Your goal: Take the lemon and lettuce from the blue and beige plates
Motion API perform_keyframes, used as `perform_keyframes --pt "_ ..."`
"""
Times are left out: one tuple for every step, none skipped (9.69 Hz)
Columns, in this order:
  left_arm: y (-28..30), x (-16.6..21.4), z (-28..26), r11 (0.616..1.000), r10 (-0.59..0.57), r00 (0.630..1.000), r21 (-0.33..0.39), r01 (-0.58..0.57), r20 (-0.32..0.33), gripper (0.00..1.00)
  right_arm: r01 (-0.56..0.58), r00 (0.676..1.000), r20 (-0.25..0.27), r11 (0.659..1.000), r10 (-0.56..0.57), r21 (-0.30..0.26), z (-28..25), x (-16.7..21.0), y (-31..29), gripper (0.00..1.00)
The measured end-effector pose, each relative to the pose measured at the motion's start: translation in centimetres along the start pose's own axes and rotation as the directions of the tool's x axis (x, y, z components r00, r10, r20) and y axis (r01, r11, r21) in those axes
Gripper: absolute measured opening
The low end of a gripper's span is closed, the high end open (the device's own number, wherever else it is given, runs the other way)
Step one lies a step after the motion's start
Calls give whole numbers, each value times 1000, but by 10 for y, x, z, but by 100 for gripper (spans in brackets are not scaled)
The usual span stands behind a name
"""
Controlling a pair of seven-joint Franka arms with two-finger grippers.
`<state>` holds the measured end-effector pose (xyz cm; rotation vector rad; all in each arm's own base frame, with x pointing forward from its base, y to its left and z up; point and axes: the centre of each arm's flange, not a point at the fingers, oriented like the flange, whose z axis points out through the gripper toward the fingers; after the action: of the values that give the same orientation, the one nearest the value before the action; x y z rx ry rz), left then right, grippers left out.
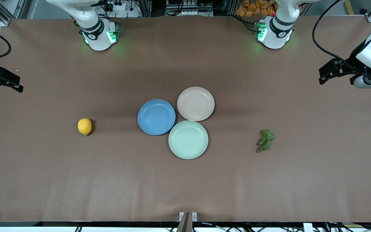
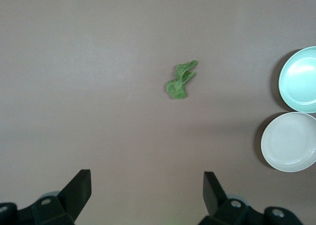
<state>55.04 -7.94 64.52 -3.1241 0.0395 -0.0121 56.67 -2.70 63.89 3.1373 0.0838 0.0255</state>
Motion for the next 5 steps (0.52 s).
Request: perform_keyframes --pt "0 0 0 1000 0 1000 0 0 1 100 0 1000 -1 1000 0 0 -1 0 0 100" --pt "0 0 0 1000 0 1000 0 0 1 100 -1 1000 -3 1000 1 0 -2 -1 0 100" --pt "0 0 0 1000 0 1000 0 0 1 100 -1 1000 -5 1000 1 0 -3 -2 0 100" --pt "0 0 0 1000 0 1000 0 0 1 100 -1 1000 -5 1000 1 0 -4 -3 0 100" --pt "0 0 0 1000 0 1000 0 0 1 100 -1 1000 -6 1000 1 1 -3 -5 0 100"
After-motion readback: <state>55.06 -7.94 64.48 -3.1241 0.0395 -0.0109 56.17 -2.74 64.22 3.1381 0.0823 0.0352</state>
